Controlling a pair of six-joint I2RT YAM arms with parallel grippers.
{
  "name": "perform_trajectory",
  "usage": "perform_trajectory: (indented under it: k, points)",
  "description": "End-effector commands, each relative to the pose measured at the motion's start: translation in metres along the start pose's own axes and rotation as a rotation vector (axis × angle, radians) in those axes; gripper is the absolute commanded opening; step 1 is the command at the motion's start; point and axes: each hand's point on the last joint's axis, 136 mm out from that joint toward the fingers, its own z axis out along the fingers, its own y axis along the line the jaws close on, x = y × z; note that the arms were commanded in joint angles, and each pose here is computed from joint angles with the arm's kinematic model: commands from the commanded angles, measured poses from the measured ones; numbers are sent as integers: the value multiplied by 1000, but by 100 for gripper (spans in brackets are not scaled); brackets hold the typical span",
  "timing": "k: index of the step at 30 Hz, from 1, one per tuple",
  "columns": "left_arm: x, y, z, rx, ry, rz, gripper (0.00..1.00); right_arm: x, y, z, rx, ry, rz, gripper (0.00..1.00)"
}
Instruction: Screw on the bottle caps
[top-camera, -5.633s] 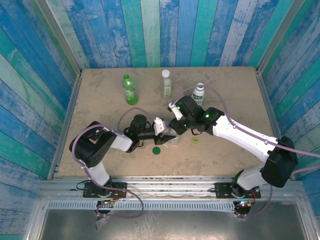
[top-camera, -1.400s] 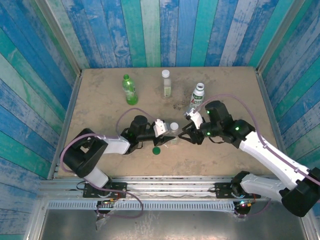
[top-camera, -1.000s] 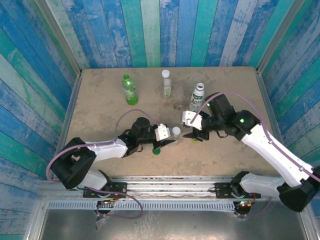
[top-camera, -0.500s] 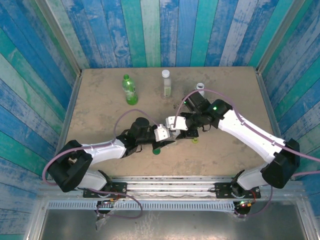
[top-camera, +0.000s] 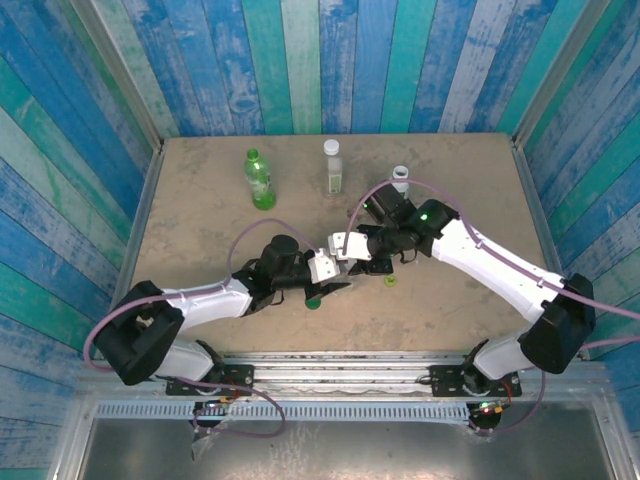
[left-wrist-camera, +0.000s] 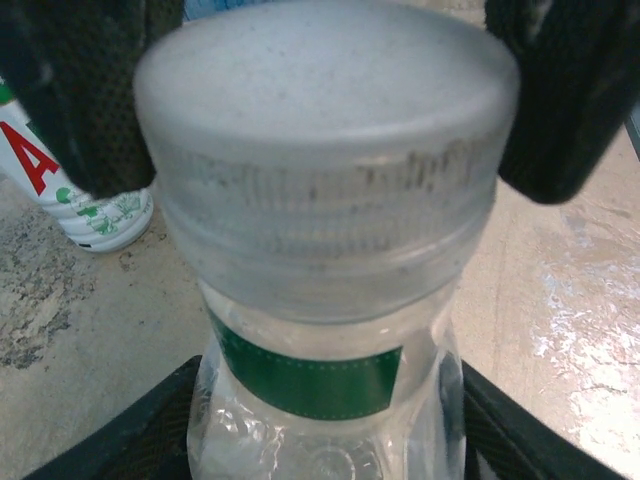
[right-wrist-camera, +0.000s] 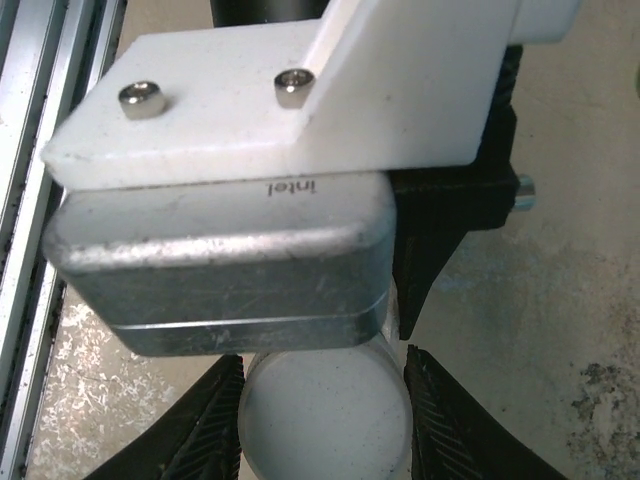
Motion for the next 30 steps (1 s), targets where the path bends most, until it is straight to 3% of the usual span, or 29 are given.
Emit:
perform_trajectory:
  k: [1,3,6,13,20,25,30]
  points:
    - [-43,9,-14,-48,-146,29,70,1,6,-7,6,-34,40,24]
    - [-45,9,-17,-55,-165,21,78,-1,8,-13,15,-79,63,23]
    - [-47,9,-18,-56,-180,21,81,-5,10,-22,35,-148,80,22]
    - [-46,6,-16,-35,-180,19,84,-14,15,-42,32,-316,94,22]
    - [-41,2,-10,3,-160,13,83,-17,13,-50,61,-352,93,21]
    - [-39,1,-8,12,-151,13,65,-16,10,-50,74,-349,102,21]
    - [-39,7,-9,-26,-144,23,55,-8,0,-46,118,-309,197,22]
